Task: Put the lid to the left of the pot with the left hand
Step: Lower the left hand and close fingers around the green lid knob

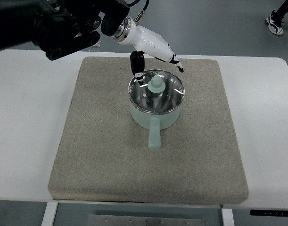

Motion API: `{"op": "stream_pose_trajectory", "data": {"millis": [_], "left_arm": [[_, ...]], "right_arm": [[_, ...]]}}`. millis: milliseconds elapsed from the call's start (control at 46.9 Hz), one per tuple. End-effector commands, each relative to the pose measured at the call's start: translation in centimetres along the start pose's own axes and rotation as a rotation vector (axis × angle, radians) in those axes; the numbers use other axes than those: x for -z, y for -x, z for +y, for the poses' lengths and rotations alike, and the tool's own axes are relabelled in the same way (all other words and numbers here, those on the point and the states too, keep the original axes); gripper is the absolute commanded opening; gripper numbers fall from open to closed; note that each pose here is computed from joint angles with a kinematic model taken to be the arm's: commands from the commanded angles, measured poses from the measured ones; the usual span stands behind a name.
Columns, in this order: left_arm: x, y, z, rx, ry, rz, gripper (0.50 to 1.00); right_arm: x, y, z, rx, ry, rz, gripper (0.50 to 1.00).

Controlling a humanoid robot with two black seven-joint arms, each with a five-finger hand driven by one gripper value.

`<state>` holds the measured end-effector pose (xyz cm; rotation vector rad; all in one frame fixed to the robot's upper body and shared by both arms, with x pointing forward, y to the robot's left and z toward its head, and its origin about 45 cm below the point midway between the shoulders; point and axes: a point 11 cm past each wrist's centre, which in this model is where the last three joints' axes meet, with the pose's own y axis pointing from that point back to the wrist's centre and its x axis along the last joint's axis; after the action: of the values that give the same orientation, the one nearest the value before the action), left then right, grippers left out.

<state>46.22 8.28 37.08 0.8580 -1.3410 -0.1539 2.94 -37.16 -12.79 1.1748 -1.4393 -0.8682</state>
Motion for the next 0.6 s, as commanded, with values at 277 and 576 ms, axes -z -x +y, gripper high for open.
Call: {"op": "stream_pose_trajectory", "data": {"millis": [277,576], "left_arm": [[0.32,1.13,-0.02,0.046,-0.011,0.008,0.992],[0.05,0.99,0.06,0.067,-0.005,0.018,0.992]], "right_arm": [[0.00,0.00,0.00,0.000,0.000,0.000,0.921],[0.00,0.00,0.00,0.000,0.000,0.000,0.921]]}}
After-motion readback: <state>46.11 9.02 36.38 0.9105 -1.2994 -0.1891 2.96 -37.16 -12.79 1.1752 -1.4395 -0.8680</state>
